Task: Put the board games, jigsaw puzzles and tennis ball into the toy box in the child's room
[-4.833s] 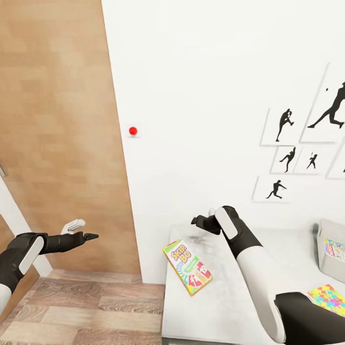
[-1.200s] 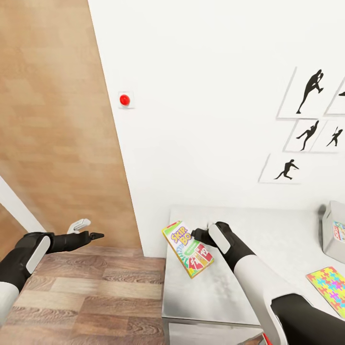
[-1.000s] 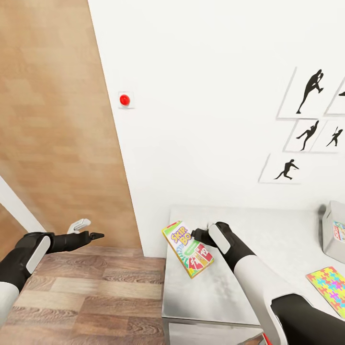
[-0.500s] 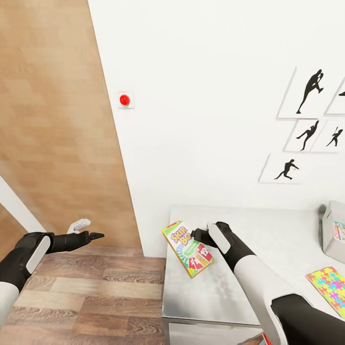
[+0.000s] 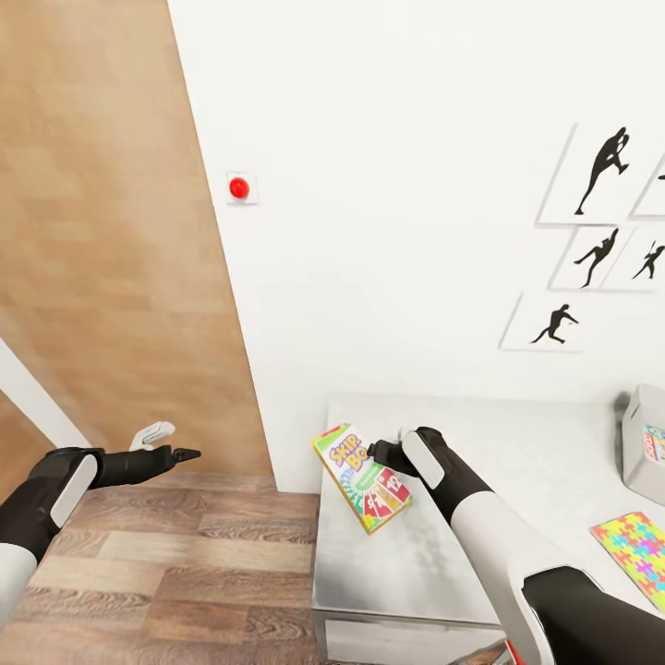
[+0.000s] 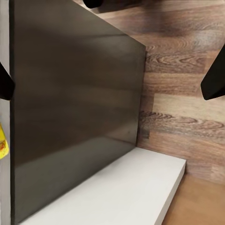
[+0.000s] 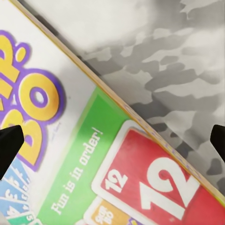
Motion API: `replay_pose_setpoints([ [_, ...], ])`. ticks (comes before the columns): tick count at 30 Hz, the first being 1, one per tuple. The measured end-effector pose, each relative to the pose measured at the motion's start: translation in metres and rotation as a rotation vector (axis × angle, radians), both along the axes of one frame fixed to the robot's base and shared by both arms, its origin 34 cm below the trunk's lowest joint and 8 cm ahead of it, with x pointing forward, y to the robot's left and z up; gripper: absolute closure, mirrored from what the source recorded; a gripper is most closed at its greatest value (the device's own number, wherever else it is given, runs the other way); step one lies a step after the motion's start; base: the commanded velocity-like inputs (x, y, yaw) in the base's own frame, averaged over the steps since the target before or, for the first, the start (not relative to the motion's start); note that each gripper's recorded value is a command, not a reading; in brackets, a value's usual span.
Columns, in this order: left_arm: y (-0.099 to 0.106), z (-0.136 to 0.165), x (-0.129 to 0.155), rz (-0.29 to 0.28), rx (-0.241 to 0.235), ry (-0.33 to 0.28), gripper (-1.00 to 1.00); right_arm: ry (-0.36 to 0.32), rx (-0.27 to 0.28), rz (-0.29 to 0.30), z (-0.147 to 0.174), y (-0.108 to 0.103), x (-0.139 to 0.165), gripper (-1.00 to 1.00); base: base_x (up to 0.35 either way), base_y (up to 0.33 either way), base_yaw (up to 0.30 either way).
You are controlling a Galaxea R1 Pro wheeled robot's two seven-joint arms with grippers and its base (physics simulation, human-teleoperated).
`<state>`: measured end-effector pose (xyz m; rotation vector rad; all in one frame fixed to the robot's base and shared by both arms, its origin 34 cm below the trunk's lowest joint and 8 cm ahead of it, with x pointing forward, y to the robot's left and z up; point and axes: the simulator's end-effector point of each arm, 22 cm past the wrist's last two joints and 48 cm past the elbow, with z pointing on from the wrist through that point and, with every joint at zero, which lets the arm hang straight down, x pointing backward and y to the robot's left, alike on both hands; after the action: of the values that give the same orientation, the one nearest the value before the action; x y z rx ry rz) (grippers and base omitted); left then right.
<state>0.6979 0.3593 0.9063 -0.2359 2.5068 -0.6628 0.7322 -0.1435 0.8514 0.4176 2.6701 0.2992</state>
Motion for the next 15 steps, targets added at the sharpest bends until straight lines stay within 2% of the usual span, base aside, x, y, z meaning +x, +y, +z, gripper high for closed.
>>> replay_pose_setpoints([
  [15,0.000,-0.014,-0.003,0.000,-0.001,0.024,-1.00,0.025,0.000,0.002,-0.015,0.001,-0.004,-1.00,0.000,0.000,0.000],
])
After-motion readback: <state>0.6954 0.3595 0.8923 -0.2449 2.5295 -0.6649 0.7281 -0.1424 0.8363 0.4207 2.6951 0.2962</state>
